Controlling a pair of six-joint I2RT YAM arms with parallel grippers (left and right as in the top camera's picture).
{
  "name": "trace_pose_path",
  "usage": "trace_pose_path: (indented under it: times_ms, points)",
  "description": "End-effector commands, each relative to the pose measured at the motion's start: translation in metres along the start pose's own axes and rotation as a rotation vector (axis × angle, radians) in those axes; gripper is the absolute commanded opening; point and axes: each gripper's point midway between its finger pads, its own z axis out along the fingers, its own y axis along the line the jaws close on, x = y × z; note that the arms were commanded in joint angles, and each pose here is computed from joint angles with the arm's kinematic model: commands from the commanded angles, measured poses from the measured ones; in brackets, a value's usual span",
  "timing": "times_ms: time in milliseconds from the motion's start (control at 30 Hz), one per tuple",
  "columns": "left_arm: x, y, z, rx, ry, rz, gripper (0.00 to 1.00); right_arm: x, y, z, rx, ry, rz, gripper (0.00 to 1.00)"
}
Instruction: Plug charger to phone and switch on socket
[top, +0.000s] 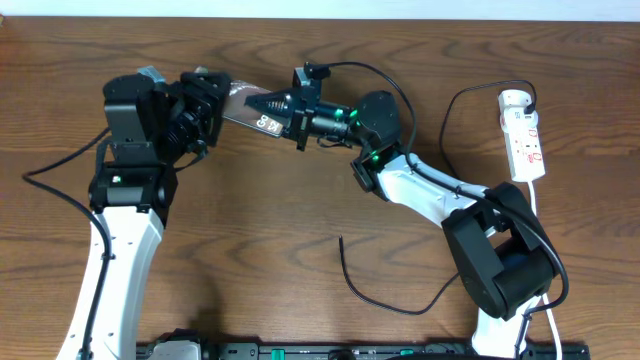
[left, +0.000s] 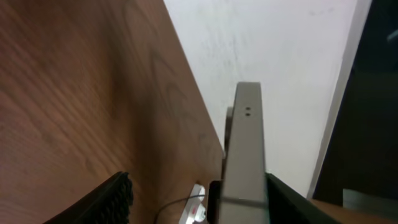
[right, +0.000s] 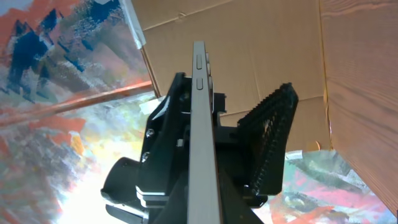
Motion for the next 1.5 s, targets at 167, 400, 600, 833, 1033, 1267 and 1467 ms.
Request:
trace_pose_path:
  times_ms: [167, 400, 600, 833, 1033, 1267, 1467]
  points:
    - [0.002, -0.011, -0.002, 0.047, 0.021, 0.027, 0.60, 0.006, 0.013, 0.002, -0.028, 0.013, -0.021, 0.01]
    - [0.002, -0.011, -0.002, 0.046, 0.018, 0.027, 0.40, 0.007, 0.013, 0.002, -0.024, 0.020, -0.021, 0.01]
    - [0.002, -0.011, -0.002, 0.046, 0.018, 0.027, 0.28, 0.008, 0.013, 0.002, -0.022, 0.024, -0.021, 0.01]
    - [0.001, -0.013, -0.002, 0.053, 0.016, 0.019, 0.20, 0.010, 0.011, 0.002, -0.017, 0.034, -0.021, 0.01]
    - [-0.001, -0.020, -0.003, 0.082, 0.008, 0.021, 0.20, 0.010, 0.011, 0.003, -0.017, 0.035, -0.021, 0.01]
    - [-0.001, -0.023, -0.003, 0.094, 0.004, 0.027, 0.19, 0.010, 0.011, 0.003, -0.017, 0.033, -0.021, 0.01]
    - [0.000, -0.032, -0.004, 0.132, 0.013, 0.041, 0.19, 0.009, 0.012, 0.003, -0.021, 0.027, -0.021, 0.01]
